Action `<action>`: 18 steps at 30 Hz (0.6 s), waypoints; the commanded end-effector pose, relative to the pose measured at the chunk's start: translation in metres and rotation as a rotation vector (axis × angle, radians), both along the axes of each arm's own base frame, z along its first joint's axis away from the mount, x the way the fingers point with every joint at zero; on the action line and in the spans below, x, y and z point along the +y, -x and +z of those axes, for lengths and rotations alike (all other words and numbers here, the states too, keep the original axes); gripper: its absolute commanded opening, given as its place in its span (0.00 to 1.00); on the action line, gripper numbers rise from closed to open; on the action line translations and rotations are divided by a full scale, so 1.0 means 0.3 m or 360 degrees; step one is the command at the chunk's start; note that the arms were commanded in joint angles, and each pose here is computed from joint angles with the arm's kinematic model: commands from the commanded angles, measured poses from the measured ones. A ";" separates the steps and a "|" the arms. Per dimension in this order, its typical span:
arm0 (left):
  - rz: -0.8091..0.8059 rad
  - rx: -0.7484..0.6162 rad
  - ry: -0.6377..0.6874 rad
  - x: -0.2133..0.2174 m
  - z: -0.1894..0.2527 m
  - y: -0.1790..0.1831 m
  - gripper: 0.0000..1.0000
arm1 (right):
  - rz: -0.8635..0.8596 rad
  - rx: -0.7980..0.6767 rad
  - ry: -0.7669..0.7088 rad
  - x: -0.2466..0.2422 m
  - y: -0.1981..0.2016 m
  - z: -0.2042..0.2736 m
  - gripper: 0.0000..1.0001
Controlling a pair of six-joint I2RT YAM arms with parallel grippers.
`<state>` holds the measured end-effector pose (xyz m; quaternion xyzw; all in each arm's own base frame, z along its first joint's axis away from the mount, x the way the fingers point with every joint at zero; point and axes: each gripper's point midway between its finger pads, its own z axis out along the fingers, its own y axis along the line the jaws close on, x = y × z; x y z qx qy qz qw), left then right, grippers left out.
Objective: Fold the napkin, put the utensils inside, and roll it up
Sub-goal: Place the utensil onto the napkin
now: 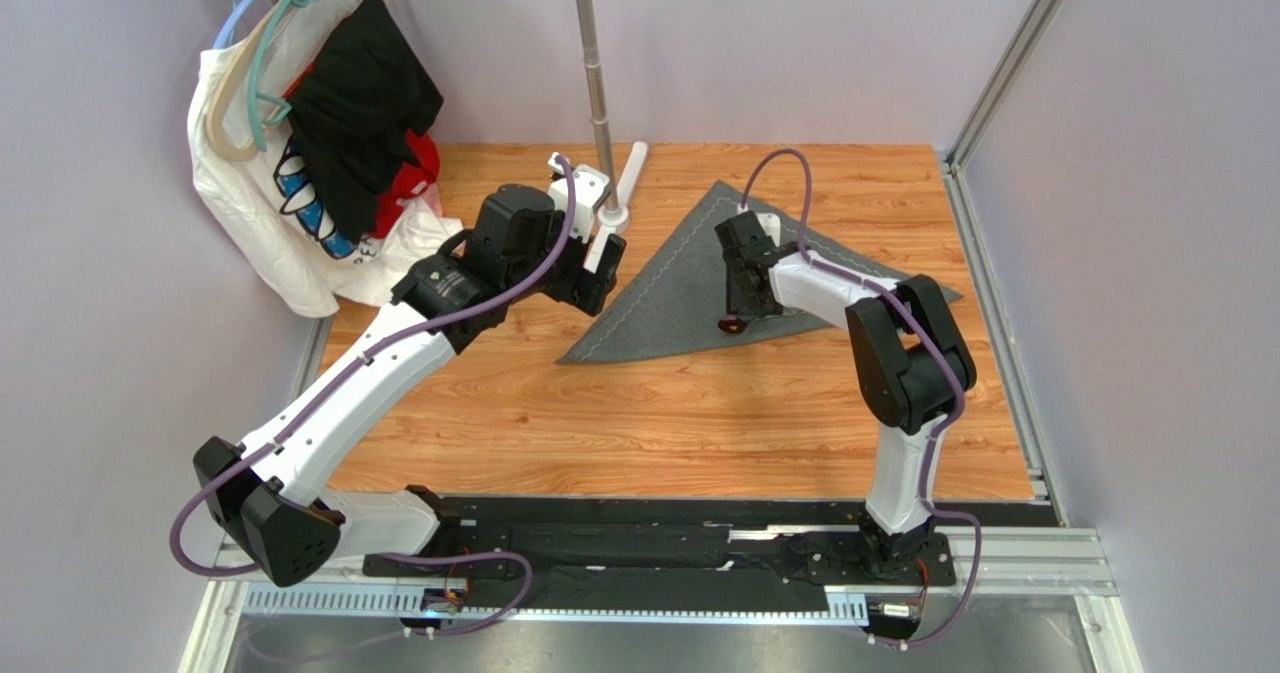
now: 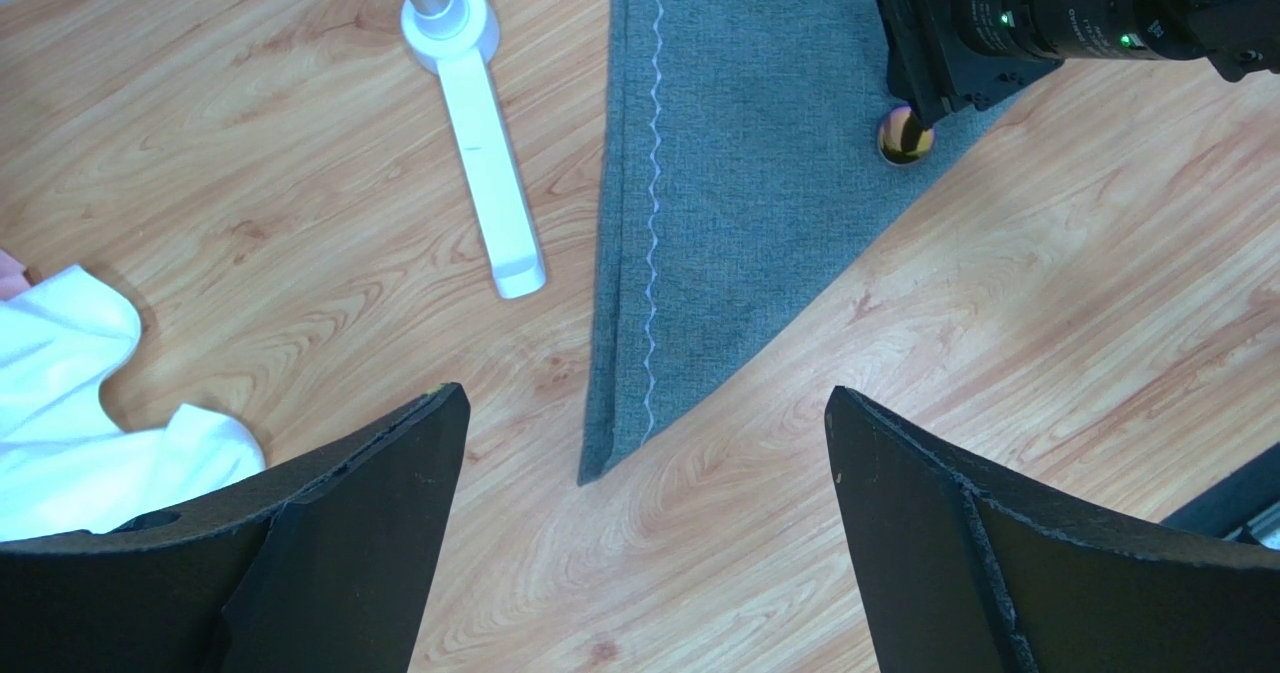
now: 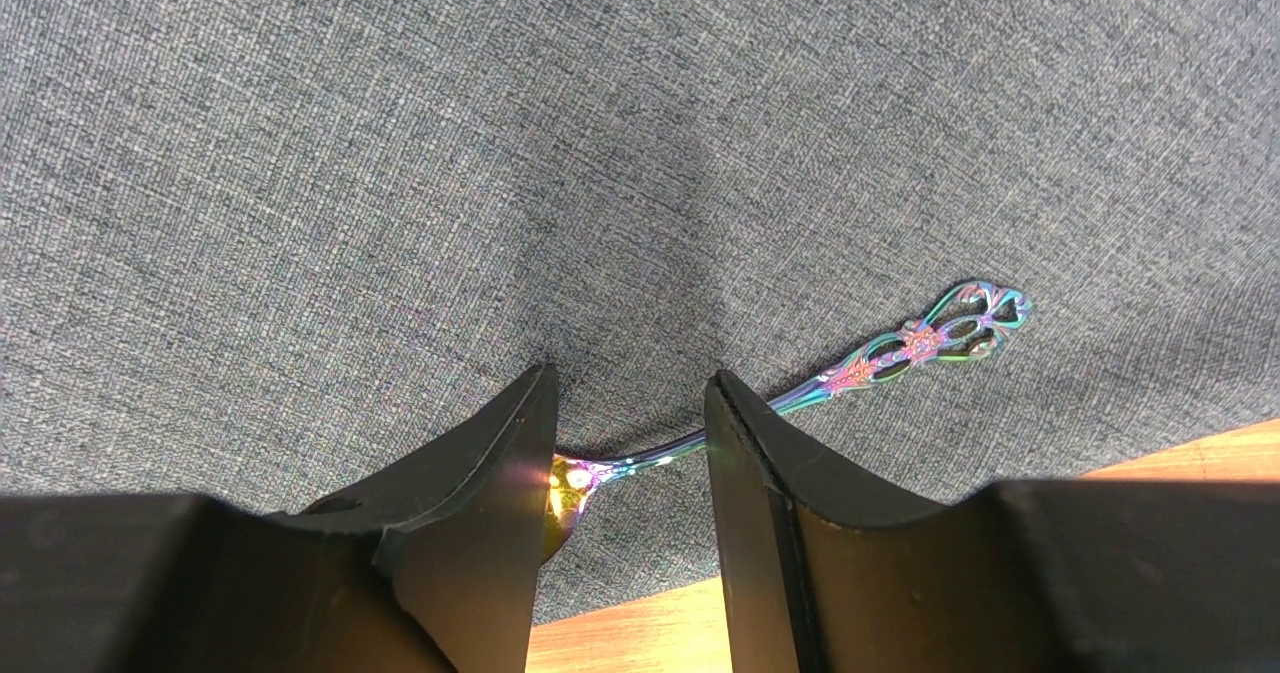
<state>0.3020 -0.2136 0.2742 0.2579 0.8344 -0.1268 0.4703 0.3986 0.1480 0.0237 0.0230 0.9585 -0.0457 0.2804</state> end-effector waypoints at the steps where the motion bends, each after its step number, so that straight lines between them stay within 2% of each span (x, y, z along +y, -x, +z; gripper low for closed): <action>1: 0.0001 -0.0030 -0.0012 0.012 0.016 -0.001 0.98 | -0.0050 0.0142 0.0007 -0.028 0.084 -0.031 0.45; 9: 0.0013 -0.0035 -0.0009 0.015 0.020 -0.001 0.98 | -0.0070 0.0156 -0.0081 -0.002 0.105 0.000 0.45; 13: 0.0064 -0.0070 0.0006 0.042 0.047 -0.005 0.99 | -0.0039 0.0064 -0.0118 0.014 0.086 0.088 0.48; 18: 0.0272 -0.0132 0.0148 0.192 0.123 -0.048 0.99 | 0.0011 -0.0141 -0.0183 0.031 0.078 0.301 0.50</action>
